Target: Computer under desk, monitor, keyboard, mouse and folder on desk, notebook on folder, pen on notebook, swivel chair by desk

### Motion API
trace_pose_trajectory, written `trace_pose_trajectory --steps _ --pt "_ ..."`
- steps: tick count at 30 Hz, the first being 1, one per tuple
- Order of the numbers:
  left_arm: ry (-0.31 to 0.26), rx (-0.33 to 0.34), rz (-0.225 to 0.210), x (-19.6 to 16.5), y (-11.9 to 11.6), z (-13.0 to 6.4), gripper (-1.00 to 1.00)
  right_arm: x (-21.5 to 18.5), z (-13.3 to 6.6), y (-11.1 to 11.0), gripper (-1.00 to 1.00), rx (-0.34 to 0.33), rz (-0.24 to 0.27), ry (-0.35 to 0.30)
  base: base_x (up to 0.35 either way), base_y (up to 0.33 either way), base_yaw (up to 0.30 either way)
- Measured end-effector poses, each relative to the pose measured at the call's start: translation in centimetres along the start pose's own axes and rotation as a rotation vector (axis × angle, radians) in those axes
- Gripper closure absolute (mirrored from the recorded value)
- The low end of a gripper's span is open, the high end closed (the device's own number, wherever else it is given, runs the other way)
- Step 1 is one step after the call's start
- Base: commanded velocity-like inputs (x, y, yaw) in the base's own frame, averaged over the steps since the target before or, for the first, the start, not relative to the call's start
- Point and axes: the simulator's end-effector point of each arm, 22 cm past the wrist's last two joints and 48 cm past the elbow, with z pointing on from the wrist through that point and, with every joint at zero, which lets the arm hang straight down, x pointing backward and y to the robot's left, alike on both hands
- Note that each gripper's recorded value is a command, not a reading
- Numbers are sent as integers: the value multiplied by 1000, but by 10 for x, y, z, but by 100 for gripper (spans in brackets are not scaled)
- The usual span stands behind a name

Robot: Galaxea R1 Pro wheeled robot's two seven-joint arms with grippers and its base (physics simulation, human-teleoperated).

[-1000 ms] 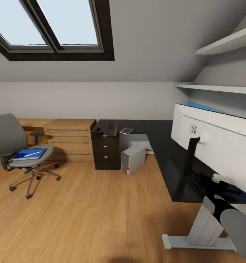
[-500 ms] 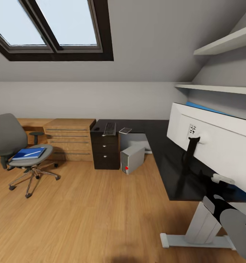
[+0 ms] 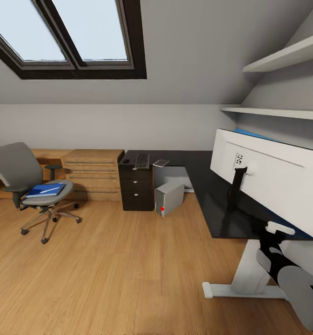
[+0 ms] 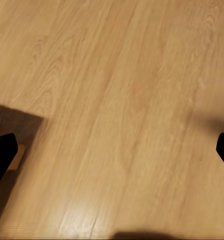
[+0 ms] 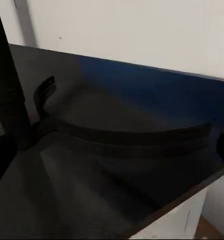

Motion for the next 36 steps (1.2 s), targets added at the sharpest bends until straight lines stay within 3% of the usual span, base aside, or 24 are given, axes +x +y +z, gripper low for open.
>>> trace_pose_trajectory --steps 4,9,11,15,21,22,36 --pt "0 0 0 0 0 0 -100 5 4 6 -100 -5 -3 66 -44 7 0" --pt "0 3 0 0 -2 -1 -100 -26 15 6 -100 -7 -12 121 -12 2 0" --pt "0 4 1 0 -2 -1 -100 -29 10 7 -100 -12 -13 131 10 -12 0" --pt "0 7 2 0 -4 -1 -100 -49 -10 22 -100 -40 11 77 161 -157 0" --pt "8 10 7 5 -5 -2 -100 -43 -36 16 -100 -49 -3 45 217 -222 0" --pt "37 7 23 20 -3 -3 -100 -42 -42 15 -100 -51 -7 37 233 -240 0" --pt "71 4 42 35 0 -5 -100 -43 -45 12 -100 -50 -6 26 234 -243 -8"
